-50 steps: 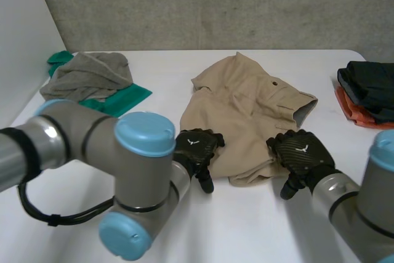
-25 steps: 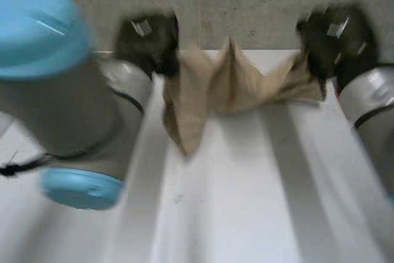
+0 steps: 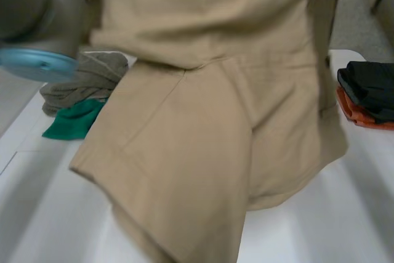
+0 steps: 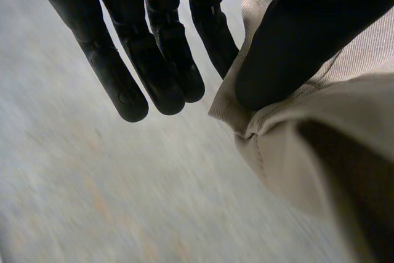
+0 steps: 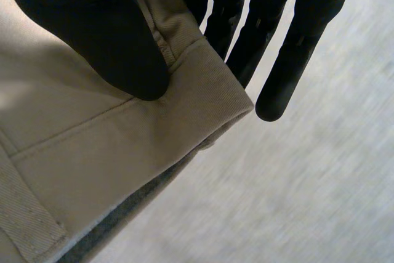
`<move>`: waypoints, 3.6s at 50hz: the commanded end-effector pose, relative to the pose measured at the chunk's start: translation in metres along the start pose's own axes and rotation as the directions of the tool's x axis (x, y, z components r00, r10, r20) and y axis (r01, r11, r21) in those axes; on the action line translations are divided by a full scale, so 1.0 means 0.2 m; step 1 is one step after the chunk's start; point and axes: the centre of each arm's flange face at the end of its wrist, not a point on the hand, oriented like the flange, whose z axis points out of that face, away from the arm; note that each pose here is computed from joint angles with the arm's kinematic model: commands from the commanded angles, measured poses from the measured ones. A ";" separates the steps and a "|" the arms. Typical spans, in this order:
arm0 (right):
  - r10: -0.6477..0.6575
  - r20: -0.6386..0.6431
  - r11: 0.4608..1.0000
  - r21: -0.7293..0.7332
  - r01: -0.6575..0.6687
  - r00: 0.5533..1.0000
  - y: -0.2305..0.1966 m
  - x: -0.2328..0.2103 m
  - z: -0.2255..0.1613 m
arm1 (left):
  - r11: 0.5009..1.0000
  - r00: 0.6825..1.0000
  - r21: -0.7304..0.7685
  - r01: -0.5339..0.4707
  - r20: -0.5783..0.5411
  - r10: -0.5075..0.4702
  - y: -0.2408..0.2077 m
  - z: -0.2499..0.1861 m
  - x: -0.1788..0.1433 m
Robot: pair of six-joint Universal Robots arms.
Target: Fold the laundry.
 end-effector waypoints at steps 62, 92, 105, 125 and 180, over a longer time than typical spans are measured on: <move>-0.093 0.413 0.864 -0.419 0.280 0.906 1.11 -0.39 -0.74 | 0.821 0.838 -0.528 -0.218 -0.533 -0.120 0.57 -1.38 0.86; -0.112 0.414 0.853 -0.427 0.302 0.903 1.16 -0.40 -0.75 | 0.790 0.918 -0.484 -0.375 -0.312 0.245 0.48 -1.19 0.24; -0.111 0.413 0.845 -0.440 0.304 0.904 1.16 -0.39 -0.77 | 0.746 0.877 -0.544 -0.384 -0.467 0.111 0.39 -1.47 0.28; -0.102 0.414 0.844 -0.446 0.299 0.905 1.15 -0.39 -0.79 | 0.622 0.910 -0.721 -0.307 -0.414 -0.031 0.70 -1.51 0.29; -0.108 0.395 0.767 -0.550 0.329 0.912 0.82 -0.06 -0.56 | 0.870 0.907 -0.398 -0.289 -0.405 0.116 0.53 -0.82 0.40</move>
